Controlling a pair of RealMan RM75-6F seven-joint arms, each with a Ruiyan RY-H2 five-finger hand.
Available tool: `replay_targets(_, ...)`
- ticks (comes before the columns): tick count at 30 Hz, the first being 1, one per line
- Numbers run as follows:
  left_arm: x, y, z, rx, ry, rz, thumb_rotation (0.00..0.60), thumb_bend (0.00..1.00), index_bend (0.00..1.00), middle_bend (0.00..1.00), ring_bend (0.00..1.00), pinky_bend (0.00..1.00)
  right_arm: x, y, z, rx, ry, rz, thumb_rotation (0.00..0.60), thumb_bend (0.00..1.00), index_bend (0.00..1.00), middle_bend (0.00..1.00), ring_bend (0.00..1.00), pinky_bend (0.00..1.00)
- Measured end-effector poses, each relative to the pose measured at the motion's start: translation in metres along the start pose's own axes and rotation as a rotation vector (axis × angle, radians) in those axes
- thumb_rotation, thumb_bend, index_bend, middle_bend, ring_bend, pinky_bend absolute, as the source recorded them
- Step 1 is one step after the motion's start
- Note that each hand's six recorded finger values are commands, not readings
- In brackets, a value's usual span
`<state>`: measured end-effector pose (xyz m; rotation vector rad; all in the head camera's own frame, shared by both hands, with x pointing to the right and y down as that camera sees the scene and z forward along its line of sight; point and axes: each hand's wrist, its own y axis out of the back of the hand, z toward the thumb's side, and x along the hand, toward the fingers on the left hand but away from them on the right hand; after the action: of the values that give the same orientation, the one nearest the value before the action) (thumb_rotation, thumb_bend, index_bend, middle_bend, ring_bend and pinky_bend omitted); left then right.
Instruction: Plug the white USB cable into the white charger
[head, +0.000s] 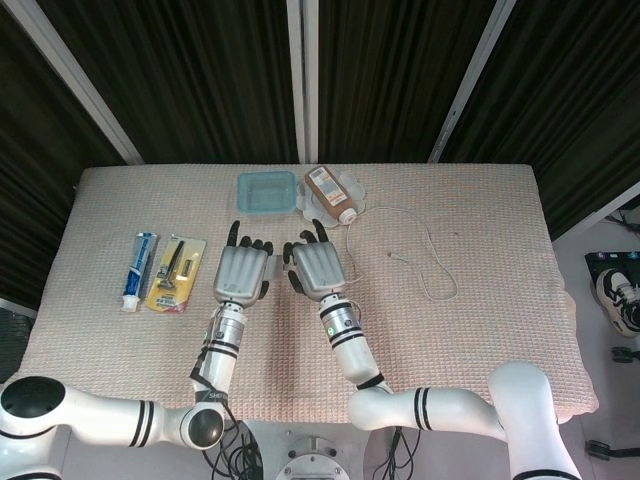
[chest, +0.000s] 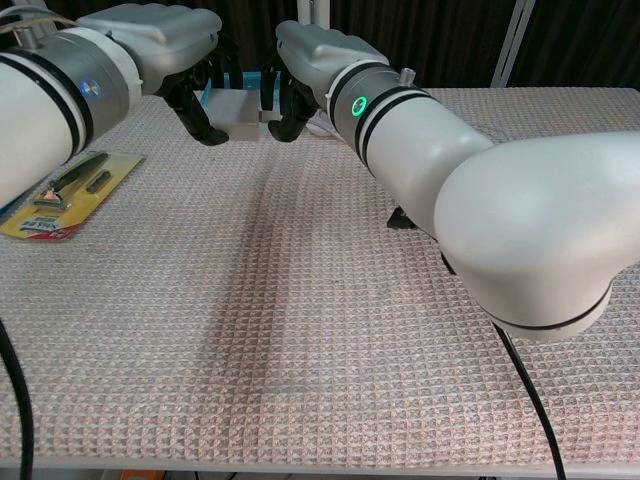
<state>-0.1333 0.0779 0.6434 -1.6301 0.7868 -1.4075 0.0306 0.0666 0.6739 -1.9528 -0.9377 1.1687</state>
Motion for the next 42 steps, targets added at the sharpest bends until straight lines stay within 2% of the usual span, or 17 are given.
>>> replay_targets(8, 0.001, -0.003, 0.001, 0.000, -0.002, -0.011, 0.600, 0.24, 0.51, 0.49, 0.27, 0.00, 0.001, -0.002, -0.001, -0.008, -0.003, 0.009, 0.600, 0.35, 0.58, 0.51, 0.22, 0.00)
replay_targets(12, 0.001, -0.003, 0.000, -0.006, -0.001, -0.014, 0.600, 0.24, 0.51, 0.49, 0.27, 0.00, 0.002, -0.001, -0.004, -0.007, -0.003, 0.005, 0.600, 0.29, 0.43, 0.50, 0.22, 0.00)
replay_targets(16, 0.001, -0.002, -0.002, -0.006, -0.001, -0.012, 0.600, 0.24, 0.51, 0.49, 0.27, 0.00, 0.003, 0.002, -0.007, -0.004, -0.005, -0.001, 0.600, 0.25, 0.39, 0.49, 0.21, 0.00)
replay_targets(23, 0.001, -0.002, -0.005, -0.003, 0.001, -0.013, 0.600, 0.24, 0.51, 0.49, 0.27, 0.00, 0.004, 0.003, -0.013, -0.004, -0.013, -0.001, 0.600, 0.25, 0.39, 0.48, 0.21, 0.00)
replay_targets(30, 0.001, -0.002, -0.008, -0.003, 0.006, -0.012, 0.600, 0.24, 0.51, 0.49, 0.27, 0.00, 0.004, 0.003, -0.017, -0.010, -0.023, -0.003, 0.600, 0.33, 0.52, 0.49, 0.21, 0.00)
replay_targets(42, 0.002, -0.003, -0.004, 0.002, -0.003, -0.014, 0.600, 0.24, 0.51, 0.49, 0.27, 0.00, 0.002, -0.001, -0.011, -0.014, -0.016, 0.001, 0.600, 0.35, 0.55, 0.49, 0.22, 0.00)
